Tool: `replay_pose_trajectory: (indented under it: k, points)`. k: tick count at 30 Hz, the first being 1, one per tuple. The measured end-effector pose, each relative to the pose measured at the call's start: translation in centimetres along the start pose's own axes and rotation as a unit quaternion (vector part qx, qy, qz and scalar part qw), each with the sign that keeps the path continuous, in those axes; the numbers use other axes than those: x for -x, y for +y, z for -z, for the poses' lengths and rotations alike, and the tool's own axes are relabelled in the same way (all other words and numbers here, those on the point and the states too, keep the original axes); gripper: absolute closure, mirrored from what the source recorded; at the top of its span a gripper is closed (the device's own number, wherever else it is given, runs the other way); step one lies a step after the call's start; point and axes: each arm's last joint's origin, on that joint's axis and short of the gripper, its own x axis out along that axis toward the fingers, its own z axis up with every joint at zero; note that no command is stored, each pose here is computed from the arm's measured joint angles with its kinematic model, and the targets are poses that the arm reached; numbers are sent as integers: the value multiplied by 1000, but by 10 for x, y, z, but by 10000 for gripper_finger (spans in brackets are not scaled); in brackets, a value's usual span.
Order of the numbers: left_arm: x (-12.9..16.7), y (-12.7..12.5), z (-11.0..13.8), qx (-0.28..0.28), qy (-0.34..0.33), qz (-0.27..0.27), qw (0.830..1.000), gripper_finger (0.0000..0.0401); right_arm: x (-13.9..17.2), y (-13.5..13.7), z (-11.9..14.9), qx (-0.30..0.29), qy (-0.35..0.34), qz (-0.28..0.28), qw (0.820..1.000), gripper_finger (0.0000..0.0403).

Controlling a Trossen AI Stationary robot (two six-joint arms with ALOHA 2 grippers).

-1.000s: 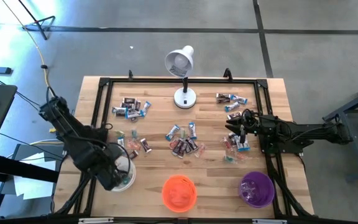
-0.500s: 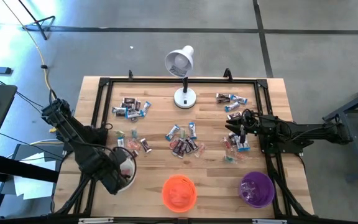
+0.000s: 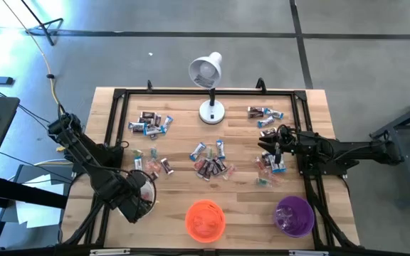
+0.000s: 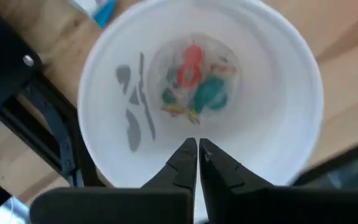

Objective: Organize candy in baskets
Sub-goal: Put the blue gummy into the white bucket

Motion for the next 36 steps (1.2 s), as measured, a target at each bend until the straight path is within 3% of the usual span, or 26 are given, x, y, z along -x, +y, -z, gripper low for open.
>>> replay_pose_trajectory:
  k: [10,18,25,36]
  points:
    - [-3,8,-51,18,-133,-55,989,400,0,0,0,0,-1,2,1000,251]
    - [-1,21,-101,-10,-173,-115,978,401,0,0,0,0,-1,2,1000,251]
    - [-17,41,-141,-5,-139,-163,977,401,0,0,0,0,0,1,1000,251]
    - [-71,62,-165,64,-82,-130,986,382,0,0,0,0,1,-1,1000,251]
